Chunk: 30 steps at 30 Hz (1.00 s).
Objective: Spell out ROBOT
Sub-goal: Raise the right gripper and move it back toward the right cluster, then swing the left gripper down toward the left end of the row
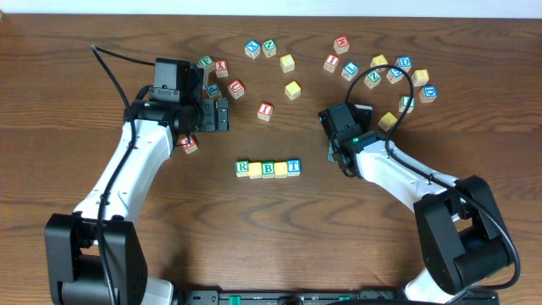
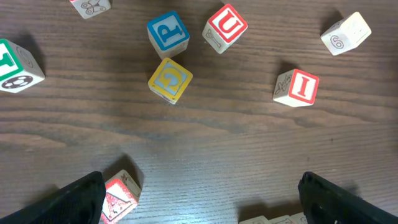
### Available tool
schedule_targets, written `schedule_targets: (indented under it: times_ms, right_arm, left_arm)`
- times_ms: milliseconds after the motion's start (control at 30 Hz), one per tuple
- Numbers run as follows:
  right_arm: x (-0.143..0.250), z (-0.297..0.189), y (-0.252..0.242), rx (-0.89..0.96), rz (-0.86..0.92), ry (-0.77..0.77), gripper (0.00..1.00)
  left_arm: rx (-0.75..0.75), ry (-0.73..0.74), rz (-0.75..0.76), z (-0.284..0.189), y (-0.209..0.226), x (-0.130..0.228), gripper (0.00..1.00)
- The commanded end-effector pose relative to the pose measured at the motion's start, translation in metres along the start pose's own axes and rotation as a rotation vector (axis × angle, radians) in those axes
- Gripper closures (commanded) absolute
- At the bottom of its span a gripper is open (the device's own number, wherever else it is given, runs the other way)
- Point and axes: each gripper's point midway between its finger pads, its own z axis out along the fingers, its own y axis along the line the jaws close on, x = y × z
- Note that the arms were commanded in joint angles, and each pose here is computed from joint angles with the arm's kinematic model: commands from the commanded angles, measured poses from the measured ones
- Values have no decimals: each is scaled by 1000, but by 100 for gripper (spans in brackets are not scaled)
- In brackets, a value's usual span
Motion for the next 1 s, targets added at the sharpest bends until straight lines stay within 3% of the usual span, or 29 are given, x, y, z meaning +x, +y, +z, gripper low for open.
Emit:
schedule_targets:
  times_ms: [0,500,533,633,967]
  right_arm:
    - [-13,-10,2,-25,12,-30,79]
    - [-13,-11,6,-50,41,-27,75]
    - [-13,-11,7,-55,46,-26,74]
    - [-15,-11,8,-59,63,-32,73]
    - [-16,-12,16,-104,97,-24,75]
  left_arm:
    - [9,26,9,3,0,7,2]
    - [10,35,11,4,-2,10,2]
    - [11,39,12,4,-2,11,4]
    - [11,52,14,7,-3,17,21]
    - [25,110,6,22,-1,48,30]
